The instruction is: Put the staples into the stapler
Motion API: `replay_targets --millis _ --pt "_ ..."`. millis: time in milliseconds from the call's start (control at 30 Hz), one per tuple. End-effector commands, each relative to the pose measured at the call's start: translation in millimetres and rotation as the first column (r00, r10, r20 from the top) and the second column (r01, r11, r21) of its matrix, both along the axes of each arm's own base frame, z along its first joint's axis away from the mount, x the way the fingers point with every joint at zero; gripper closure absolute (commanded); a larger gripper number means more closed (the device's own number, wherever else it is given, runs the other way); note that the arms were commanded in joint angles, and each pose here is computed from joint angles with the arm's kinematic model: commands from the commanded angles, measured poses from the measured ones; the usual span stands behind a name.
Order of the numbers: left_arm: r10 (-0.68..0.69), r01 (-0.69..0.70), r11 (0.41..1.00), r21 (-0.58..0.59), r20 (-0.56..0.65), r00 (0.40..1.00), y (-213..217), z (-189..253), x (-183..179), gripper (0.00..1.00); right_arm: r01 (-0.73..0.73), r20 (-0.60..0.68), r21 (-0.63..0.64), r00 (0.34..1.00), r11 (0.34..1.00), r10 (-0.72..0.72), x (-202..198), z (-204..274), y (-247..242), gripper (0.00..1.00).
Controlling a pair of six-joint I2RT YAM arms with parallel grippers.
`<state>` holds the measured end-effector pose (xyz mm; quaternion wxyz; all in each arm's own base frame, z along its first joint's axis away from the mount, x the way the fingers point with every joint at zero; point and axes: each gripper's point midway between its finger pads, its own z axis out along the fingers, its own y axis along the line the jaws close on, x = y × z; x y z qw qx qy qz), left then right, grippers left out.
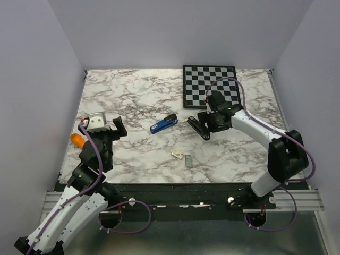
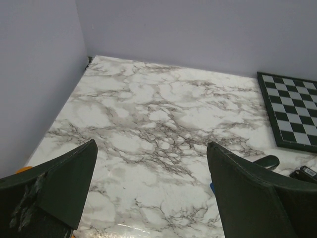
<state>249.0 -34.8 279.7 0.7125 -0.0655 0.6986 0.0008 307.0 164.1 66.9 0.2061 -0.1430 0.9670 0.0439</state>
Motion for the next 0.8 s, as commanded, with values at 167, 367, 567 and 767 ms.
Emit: replay_targets --millis 167,367,567,767 --pt "0.184 -0.184 0.983 -0.012 0.122 0.975 52.4 69.5 -32.1 0.01 0.385 0.297 0.239 0.845 0.891 -0.445 27.8 110.8 -88.1 0.01" --pt "0.21 -0.201 0.978 -0.059 0.258 0.943 71.2 103.7 -55.8 0.01 0.519 0.523 0.379 0.563 0.766 -0.64 -1.9 192.4 -158.0 0.0" --pt "0.263 -0.247 0.965 -0.091 0.326 0.908 88.4 125.7 -71.8 0.01 0.519 0.657 0.484 0.316 0.704 -0.685 -48.5 232.7 -193.3 0.0" --pt "0.311 -0.296 0.95 -0.097 0.324 0.893 95.7 127.1 -72.9 0.01 0.458 0.718 0.54 0.188 0.706 -0.671 -71.8 236.2 -204.6 0.0"
